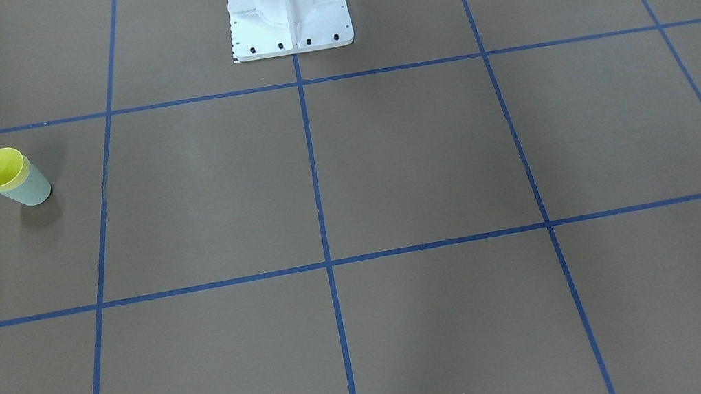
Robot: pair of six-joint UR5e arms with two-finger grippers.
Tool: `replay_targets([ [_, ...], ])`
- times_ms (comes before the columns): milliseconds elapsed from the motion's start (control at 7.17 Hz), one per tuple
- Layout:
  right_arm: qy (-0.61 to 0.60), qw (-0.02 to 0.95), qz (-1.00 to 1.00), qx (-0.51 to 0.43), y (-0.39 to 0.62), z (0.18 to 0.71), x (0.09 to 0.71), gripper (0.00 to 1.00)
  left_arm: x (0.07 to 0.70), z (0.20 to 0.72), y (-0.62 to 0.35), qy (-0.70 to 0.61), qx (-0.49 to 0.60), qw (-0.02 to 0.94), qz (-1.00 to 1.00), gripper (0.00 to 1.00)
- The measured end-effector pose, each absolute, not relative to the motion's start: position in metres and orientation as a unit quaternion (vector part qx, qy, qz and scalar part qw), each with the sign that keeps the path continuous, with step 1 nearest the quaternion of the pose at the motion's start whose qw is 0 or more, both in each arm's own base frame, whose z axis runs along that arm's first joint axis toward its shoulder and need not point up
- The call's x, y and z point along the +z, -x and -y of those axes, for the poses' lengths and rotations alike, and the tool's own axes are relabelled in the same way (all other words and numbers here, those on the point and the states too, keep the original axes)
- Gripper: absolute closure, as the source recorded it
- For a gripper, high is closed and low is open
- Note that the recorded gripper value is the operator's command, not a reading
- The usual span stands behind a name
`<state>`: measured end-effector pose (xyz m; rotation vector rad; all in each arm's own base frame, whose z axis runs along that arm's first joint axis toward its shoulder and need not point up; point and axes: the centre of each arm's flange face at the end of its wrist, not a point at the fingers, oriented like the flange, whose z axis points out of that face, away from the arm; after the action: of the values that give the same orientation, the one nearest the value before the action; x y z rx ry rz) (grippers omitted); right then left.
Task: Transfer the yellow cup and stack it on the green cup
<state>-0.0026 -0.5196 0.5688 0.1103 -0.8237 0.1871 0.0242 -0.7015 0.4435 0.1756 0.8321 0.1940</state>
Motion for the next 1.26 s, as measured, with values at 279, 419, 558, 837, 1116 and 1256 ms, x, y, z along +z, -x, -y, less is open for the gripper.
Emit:
replay_targets([
  [279, -0.046, 0.911, 0.400, 0.088, -0.014, 0.521, 0.568, 0.00, 0.545, 0.626, 0.034, -0.073, 0.085, 0.907, -0.406, 0.00],
  [419, -0.041, 0.912, 0.399, 0.087, -0.017, 0.520, 0.570, 0.00, 0.575, 0.594, 0.057, -0.064, 0.064, 0.909, -0.406, 0.00],
  [558, -0.034, 0.914, 0.396, 0.082, -0.016, 0.519, 0.573, 0.00, 0.586, 0.564, 0.071, -0.061, 0.047, 0.910, -0.407, 0.00],
  [837, -0.015, 0.920, 0.387, 0.067, -0.008, 0.517, 0.580, 0.00, 0.581, 0.521, 0.077, -0.051, -0.005, 0.910, -0.411, 0.00],
  [1116, -0.007, 0.922, 0.382, 0.057, -0.004, 0.514, 0.584, 0.00, 0.582, 0.507, 0.075, -0.043, -0.021, 0.911, -0.409, 0.00],
  [1256, -0.004, 0.923, 0.381, 0.057, -0.003, 0.514, 0.583, 0.00, 0.586, 0.504, 0.074, -0.039, -0.022, 0.912, -0.408, 0.00],
])
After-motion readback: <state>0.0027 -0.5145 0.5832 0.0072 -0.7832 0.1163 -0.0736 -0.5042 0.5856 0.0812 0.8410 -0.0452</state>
